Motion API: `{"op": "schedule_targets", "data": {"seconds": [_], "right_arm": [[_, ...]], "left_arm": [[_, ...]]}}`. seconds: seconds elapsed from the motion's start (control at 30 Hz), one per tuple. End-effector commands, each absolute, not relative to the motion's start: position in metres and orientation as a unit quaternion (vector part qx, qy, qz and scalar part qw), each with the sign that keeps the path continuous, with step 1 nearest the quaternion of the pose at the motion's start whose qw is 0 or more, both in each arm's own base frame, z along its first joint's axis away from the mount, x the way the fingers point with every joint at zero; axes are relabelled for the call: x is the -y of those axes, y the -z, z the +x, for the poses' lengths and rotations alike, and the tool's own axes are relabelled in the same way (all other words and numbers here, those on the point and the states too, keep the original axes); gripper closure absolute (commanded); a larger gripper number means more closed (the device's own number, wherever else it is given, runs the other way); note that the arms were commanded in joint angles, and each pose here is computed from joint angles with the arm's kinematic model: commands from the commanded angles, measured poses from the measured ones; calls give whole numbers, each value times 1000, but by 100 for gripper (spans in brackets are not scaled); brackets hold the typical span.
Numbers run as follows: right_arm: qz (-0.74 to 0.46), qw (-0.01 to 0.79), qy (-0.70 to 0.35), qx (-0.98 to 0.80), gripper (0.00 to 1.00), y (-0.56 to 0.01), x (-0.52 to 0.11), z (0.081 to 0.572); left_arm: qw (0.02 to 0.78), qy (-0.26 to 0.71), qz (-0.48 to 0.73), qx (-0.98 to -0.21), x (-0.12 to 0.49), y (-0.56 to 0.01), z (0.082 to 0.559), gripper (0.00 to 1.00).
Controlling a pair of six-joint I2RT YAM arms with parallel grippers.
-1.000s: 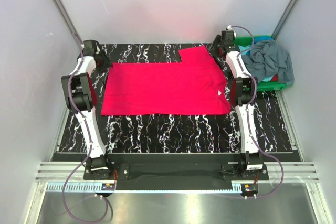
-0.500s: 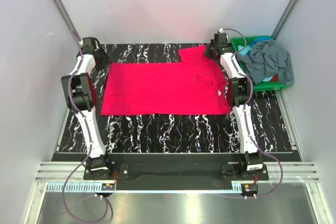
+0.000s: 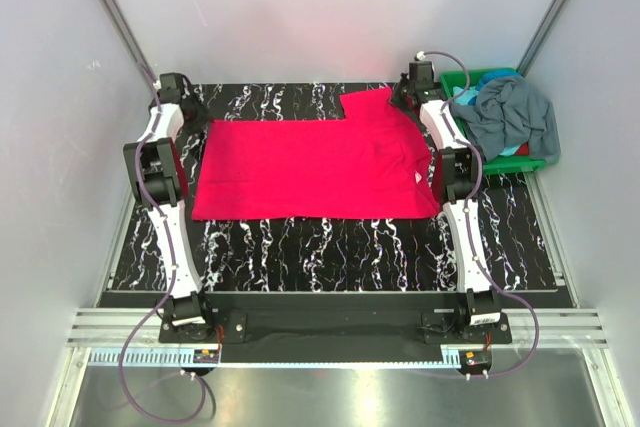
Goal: Fold and stack the t-shirts
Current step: Fold the tshirt
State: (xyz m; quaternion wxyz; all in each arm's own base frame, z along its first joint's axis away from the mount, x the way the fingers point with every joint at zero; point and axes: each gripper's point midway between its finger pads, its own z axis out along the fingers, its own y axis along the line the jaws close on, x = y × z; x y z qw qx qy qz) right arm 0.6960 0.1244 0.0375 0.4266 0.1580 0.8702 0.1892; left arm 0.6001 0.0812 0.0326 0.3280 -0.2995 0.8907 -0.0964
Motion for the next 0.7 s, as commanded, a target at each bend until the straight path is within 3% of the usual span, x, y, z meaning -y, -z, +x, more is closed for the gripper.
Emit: {"op": "schedule_targets", "data": {"seconds": [0.0, 0.67], "right_arm": [[128, 486, -210, -839, 100, -109, -134, 705], [112, 494, -234, -830, 100, -137, -143, 697]], "left_arm": [[347, 114, -306, -879, -86, -49, 613, 49], [335, 176, -312, -871, -68, -44, 619, 61]]}}
